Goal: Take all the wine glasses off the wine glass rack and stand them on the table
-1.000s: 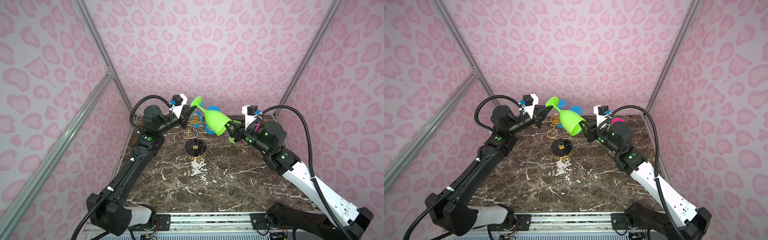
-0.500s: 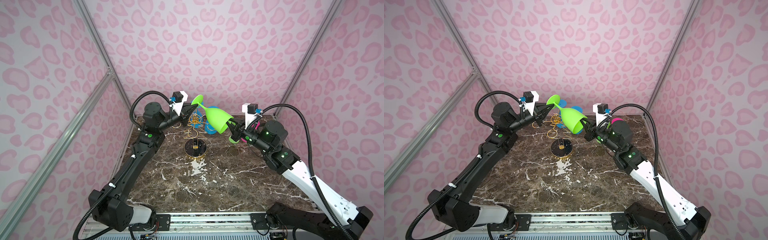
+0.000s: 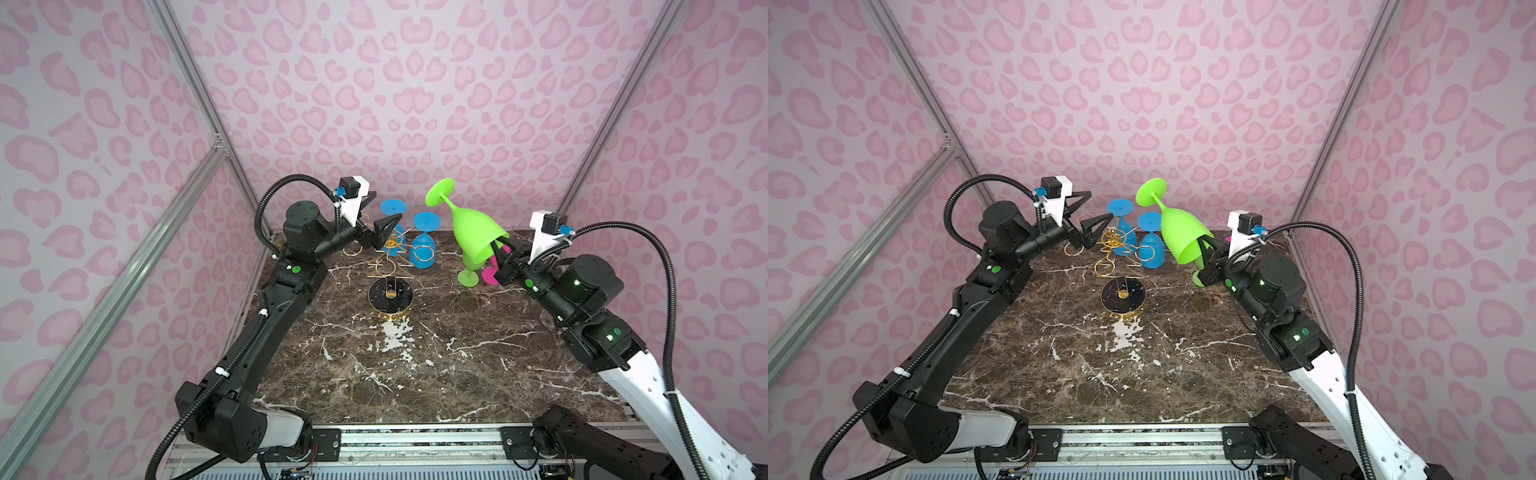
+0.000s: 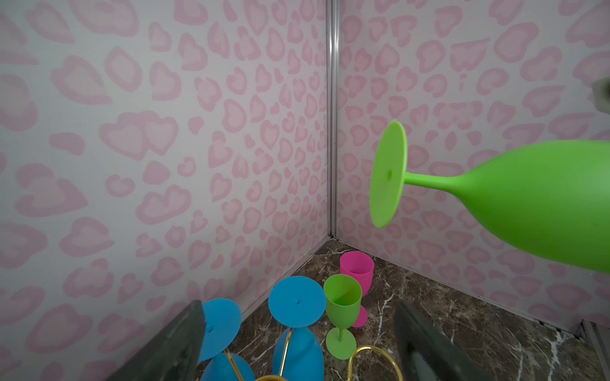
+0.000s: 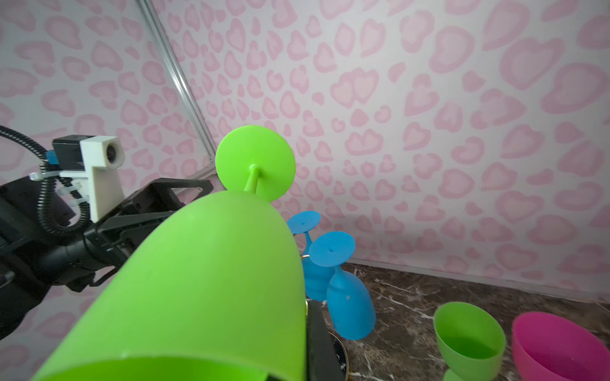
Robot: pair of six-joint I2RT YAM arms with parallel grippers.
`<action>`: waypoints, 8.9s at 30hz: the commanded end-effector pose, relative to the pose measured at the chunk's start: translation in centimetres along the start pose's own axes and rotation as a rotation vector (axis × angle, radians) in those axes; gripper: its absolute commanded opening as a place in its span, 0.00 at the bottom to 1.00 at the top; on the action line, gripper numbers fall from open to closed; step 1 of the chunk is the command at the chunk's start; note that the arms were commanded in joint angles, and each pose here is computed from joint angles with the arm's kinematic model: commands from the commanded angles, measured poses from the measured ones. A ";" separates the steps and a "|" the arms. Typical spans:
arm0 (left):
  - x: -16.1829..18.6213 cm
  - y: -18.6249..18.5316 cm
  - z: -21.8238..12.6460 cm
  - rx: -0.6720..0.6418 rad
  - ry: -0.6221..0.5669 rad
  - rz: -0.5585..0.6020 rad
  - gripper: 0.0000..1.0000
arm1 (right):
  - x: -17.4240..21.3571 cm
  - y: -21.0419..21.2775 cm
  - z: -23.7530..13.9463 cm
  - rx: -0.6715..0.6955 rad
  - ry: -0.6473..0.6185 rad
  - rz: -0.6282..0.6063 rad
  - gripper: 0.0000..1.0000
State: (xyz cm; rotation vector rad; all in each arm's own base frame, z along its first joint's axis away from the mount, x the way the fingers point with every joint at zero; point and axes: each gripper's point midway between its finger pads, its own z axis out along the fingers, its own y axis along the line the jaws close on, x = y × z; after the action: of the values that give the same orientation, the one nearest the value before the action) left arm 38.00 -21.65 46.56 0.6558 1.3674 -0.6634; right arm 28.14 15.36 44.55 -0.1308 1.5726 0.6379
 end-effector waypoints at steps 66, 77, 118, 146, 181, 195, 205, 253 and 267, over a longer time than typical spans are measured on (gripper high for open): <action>-4.4 3.2 -15.4 -0.502 -0.228 0.105 0.99 | 17.7 -34.2 -2.0 0.958 1.268 0.133 0.00; -4.1 3.5 -15.3 -0.511 -0.216 0.104 1.00 | 18.6 -35.2 -0.8 0.929 1.294 0.175 0.00; -0.9 6.9 -16.2 -0.689 -0.182 0.045 0.99 | 5.2 -7.9 4.2 0.085 0.306 0.367 0.52; 0.1 7.8 -16.2 -0.701 -0.163 0.030 0.99 | 9.8 -5.2 20.9 -0.172 0.374 0.609 0.52; 0.0 7.9 -16.5 -0.711 -0.171 0.029 0.99 | 11.6 -4.1 21.2 -0.173 0.438 0.618 0.21; -0.2 7.8 -16.6 -0.710 -0.178 0.030 0.99 | 10.8 -3.8 21.3 -0.209 0.409 0.684 0.02; -0.2 7.7 -16.7 -0.711 -0.179 0.031 0.99 | 9.3 -3.2 21.6 -0.272 0.370 0.756 0.00; -0.6 7.6 -17.0 -0.716 -0.192 0.032 0.98 | 11.4 -0.7 19.4 -0.300 0.415 0.784 0.00; -0.5 7.6 -17.0 -0.717 -0.192 0.030 0.98 | 10.9 -2.4 17.3 -0.248 0.382 0.758 0.00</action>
State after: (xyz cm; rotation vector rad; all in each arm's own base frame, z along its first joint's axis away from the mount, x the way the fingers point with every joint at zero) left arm 32.97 -3.93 44.83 0.0363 1.3391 -0.1714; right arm 43.16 25.18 33.79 0.1946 1.9208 1.4890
